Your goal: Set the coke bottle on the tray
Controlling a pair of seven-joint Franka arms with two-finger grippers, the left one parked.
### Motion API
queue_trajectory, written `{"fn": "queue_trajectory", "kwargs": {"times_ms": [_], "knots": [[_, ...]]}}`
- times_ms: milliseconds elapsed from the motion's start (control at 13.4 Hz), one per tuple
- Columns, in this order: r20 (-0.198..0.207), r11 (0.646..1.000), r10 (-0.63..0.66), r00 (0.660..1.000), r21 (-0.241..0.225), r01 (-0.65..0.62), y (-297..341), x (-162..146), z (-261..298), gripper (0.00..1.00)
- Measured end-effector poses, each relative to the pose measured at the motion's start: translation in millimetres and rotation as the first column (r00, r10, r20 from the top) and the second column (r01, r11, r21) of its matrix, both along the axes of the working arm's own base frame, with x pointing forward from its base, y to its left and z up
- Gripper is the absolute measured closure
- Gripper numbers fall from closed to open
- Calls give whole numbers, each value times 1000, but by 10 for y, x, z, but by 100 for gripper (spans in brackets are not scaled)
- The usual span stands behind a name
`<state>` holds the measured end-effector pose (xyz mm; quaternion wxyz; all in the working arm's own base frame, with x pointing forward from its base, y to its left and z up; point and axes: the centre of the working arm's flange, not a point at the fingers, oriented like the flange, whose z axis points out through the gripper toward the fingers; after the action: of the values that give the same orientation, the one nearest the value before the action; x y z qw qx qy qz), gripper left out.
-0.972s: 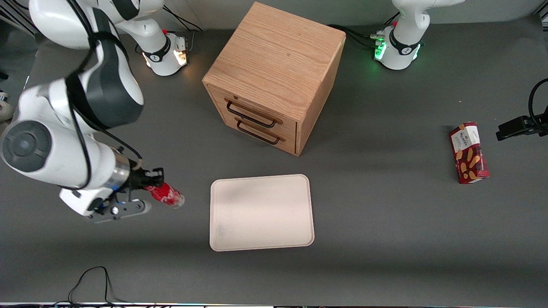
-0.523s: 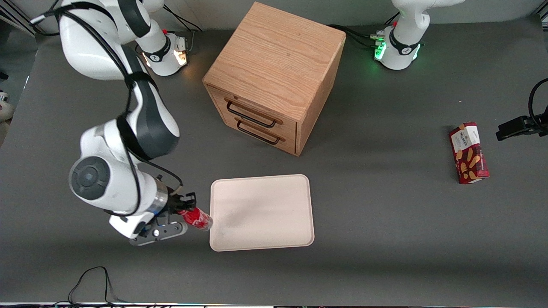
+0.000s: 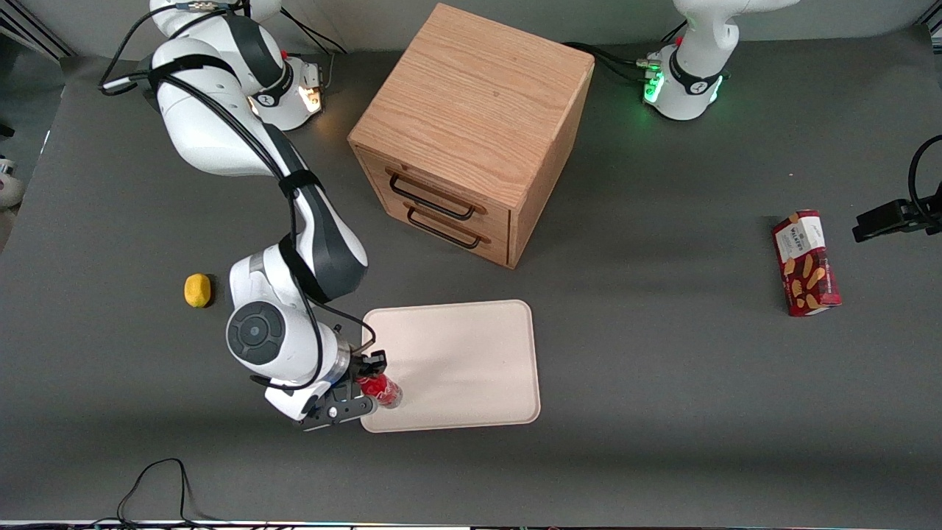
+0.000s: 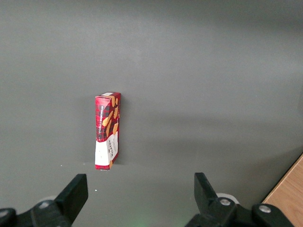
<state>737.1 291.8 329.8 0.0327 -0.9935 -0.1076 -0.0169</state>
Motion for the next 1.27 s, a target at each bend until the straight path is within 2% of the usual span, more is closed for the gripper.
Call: {"fn": "queue_trajectory", "kwargs": {"times_ms": [299,374,748,822,1271], "knots": [[-4,1000,-22,1000,-6,22,-9,8,-85,67],[1,999,-34,999,-5,34,-7,14,-85,61],[31,999,-48,998,10,48,4,47,-56,7],[34,999,-48,998,11,48,4,49,-53,0],[40,999,-51,998,13,50,1,50,-20,0]]}}
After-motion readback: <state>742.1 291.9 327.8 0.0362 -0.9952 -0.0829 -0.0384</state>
